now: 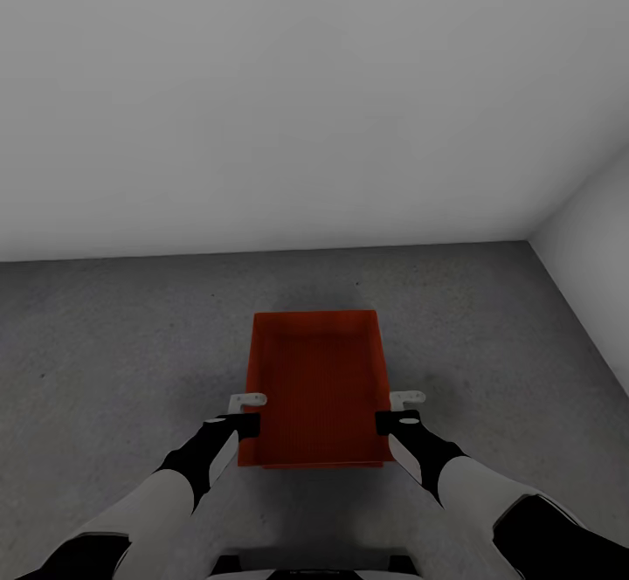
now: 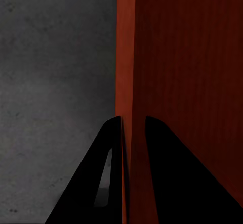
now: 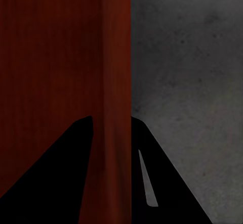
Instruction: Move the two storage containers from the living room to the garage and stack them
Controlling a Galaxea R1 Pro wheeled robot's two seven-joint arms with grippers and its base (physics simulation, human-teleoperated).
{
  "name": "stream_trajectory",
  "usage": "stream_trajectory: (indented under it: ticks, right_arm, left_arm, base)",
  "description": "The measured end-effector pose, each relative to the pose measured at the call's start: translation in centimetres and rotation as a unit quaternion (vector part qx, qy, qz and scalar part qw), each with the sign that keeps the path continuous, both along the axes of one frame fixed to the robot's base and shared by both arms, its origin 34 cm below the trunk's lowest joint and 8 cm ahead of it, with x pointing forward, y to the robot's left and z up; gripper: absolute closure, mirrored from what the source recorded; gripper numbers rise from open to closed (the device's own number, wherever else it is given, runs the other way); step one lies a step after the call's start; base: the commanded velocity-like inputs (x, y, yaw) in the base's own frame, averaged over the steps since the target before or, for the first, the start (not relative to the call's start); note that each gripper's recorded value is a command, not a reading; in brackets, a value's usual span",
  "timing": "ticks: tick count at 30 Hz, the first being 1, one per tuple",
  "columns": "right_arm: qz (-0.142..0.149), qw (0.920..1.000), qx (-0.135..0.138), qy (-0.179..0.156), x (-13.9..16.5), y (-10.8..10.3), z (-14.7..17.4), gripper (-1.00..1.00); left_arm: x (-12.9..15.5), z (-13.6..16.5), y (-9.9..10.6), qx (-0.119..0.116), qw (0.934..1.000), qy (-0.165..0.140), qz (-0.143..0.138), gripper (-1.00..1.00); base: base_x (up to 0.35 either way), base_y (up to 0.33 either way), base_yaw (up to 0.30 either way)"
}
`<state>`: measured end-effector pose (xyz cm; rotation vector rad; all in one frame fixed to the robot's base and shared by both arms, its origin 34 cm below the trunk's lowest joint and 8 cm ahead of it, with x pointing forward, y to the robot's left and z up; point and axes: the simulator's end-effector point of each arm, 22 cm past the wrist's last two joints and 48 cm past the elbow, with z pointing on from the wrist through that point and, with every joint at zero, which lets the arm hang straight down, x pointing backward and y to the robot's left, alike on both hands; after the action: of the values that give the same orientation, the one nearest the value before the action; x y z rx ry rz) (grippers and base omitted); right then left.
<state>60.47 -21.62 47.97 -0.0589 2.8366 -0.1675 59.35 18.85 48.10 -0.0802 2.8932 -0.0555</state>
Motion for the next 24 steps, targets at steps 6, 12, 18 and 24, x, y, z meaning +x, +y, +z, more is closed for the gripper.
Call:
stream_trajectory:
  ticks: [6,12,18,24]
  right_arm:
    - [0.0,1.0,0.0,0.0,0.1,0.0,-0.8,1.0]
    - [0.0,1.0,0.0,0.0,0.1,0.0,-1.7,1.0]
    - [0.0,1.0,0.0,0.0,0.2,0.0,-2.0,1.0]
    - [0.0,1.0,0.0,0.0,0.1,0.0,-2.1,1.0]
  left_arm:
    - [0.1,-0.8,0.0,0.0,1.0,0.0,0.0,1.0]
    - [0.1,-1.7,0.0,0.0,1.0,0.0,0.0,1.0]
    - [0.1,-2.0,0.0,0.0,1.0,0.0,0.0,1.0]
    - [0.2,-2.1,0.0,0.0,1.0,-0.001,0.0,1.0]
  base:
    - [0.0,0.0,0.0]
    - [0.0,0.0,0.0]
    - [0.0,0.0,0.0]
    - [0.0,0.0,0.0]
